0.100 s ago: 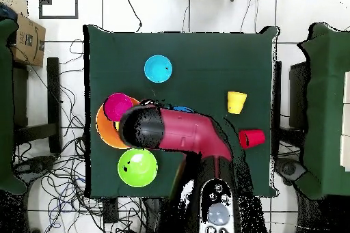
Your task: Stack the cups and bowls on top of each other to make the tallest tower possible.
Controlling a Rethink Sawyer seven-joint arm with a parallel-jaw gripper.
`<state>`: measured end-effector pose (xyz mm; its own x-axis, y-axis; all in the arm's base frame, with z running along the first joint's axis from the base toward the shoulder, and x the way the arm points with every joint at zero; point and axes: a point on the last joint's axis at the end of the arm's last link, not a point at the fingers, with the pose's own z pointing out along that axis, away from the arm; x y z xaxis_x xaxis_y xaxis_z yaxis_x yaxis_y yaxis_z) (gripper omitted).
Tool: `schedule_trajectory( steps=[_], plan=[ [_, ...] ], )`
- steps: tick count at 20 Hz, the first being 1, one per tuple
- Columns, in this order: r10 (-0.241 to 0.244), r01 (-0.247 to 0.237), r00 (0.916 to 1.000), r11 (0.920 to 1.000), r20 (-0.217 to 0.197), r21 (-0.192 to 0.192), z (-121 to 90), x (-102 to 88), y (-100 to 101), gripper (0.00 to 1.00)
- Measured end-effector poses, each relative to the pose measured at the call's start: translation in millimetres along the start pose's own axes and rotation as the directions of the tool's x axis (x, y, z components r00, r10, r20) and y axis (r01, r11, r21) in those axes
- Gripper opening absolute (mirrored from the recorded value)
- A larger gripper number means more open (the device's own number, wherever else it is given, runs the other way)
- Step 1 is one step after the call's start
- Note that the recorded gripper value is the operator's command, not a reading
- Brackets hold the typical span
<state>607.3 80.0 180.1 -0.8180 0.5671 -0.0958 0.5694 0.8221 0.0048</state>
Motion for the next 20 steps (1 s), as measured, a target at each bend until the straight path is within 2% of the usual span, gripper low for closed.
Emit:
schedule_trajectory(
  steps=[4, 10, 16, 20],
  plan=[
    [-0.066, 0.066, 0.9977, 0.9978, 0.014, -0.013, -1, 18.1, 35, 0.00],
    [-0.122, 0.122, 0.9925, 0.9923, 0.004, -0.018, 11, 42.7, 71, 0.00],
    [-0.141, 0.141, 0.9897, 0.9900, -0.024, 0.000, 33, 66.9, 90, 0.00],
    [-0.128, 0.129, 0.9914, 0.9916, -0.027, 0.011, 53, 83.4, 98, 0.00]
  ],
)
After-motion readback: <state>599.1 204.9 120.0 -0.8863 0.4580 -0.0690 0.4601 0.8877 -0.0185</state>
